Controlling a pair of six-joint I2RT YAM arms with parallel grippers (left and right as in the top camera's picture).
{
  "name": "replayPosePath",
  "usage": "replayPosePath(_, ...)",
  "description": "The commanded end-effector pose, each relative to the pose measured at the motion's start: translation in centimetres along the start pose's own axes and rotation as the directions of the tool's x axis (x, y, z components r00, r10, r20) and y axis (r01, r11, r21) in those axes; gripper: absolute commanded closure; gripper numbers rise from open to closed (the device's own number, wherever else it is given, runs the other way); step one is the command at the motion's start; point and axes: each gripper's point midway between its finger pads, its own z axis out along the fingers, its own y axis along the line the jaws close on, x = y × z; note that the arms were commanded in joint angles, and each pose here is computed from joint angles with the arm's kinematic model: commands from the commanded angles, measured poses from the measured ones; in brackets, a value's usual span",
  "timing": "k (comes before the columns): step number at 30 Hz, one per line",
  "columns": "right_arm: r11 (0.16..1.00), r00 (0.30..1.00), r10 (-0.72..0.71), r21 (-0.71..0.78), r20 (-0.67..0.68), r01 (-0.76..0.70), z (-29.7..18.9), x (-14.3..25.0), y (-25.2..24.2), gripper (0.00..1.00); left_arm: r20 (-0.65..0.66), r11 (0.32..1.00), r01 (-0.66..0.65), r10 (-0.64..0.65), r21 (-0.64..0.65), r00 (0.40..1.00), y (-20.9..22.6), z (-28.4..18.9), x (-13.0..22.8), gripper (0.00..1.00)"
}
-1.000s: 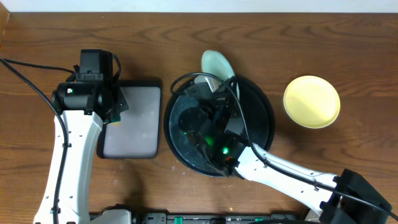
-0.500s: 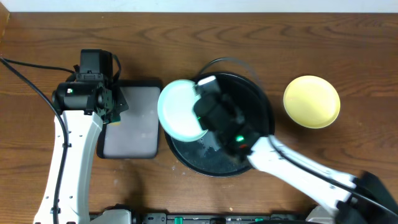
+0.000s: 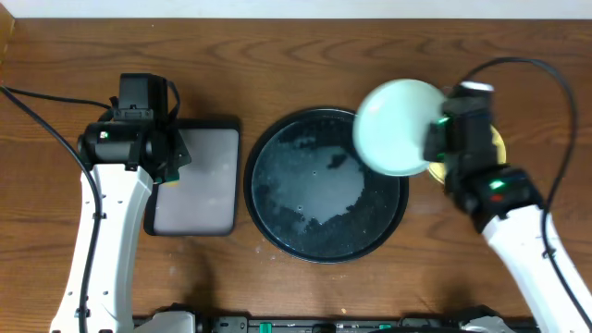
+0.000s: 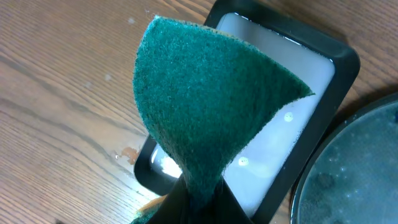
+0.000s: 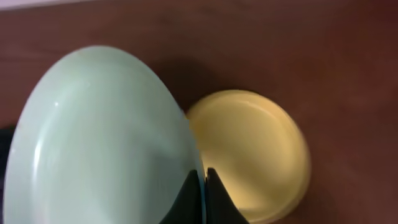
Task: Clean dirty plates on tray and stack at the side
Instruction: 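Carry the light-blue plate right and stack it on the plate pile, then release the plate and pull the right gripper back toward the tray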
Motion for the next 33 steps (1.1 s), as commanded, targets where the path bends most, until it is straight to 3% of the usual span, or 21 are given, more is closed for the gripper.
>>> replayPosePath(1, 0.987, 0.989, 0.137, 0.088, -0.059, -0.131, 2.0, 0.4, -5.4, 0.99, -0.012, 1.000, -0.006, 0.006, -0.015, 1.000, 0.2, 0.4, 0.1, 0.92)
replayPosePath(6, 0.938, 0.939, 0.326, 0.158, -0.109, -0.308, 4.5, 1.5, -11.2, 0.99, -0.025, 1.000, -0.010, 0.010, -0.021, 1.000, 0.2, 0.8, 0.2, 0.92)
replayPosePath(11, 0.890, 0.893, 0.419, 0.271, -0.165, -0.368, 7.2, 4.1, -15.7, 0.99, -0.024, 1.000, -0.010, 0.009, -0.020, 1.000, 0.1, 1.0, 0.1, 0.92)
replayPosePath(18, 0.878, 0.849, 0.452, 0.306, -0.275, -0.368, 11.6, 7.8, -16.5, 0.99, -0.017, 1.000, -0.008, 0.008, -0.018, 1.000, 0.0, 1.0, -0.1, 0.93)
replayPosePath(22, 0.910, 0.845, 0.413, 0.180, -0.340, -0.372, 13.5, 8.4, -14.3, 0.97, -0.018, 1.000, -0.008, 0.008, -0.018, 1.000, 0.0, 1.0, -0.1, 0.93)
replayPosePath(25, 0.919, 0.845, 0.394, 0.138, -0.361, -0.369, 13.9, 8.6, -13.5, 0.85, -0.018, 1.000, -0.008, 0.008, -0.017, 1.000, 0.0, 1.0, -0.1, 0.92)
replayPosePath(26, 0.919, 0.841, 0.394, 0.144, -0.371, -0.367, 13.7, 8.9, -13.6, 0.55, -0.018, 1.000, -0.013, 0.012, -0.018, 1.000, 0.0, 1.0, -0.1, 0.92)
replayPosePath(27, 0.919, 0.838, 0.394, 0.146, -0.378, -0.366, 13.6, 9.1, -13.5, 0.42, -0.018, 1.000, -0.016, 0.015, -0.018, 1.000, 0.0, 1.0, -0.1, 0.93)
replayPosePath(30, 0.916, 0.814, 0.393, 0.109, -0.427, -0.385, 13.2, 9.8, -12.5, 0.39, -0.017, 1.000, -0.015, 0.015, -0.017, 1.000, -0.1, 1.1, -0.1, 0.93)
replayPosePath(33, 0.913, 0.797, 0.348, -0.013, -0.494, -0.407, 12.6, 10.3, -9.9, 0.42, -0.032, 0.998, -0.059, 0.060, 0.022, 0.998, -0.9, 1.4, 0.0, 0.93)
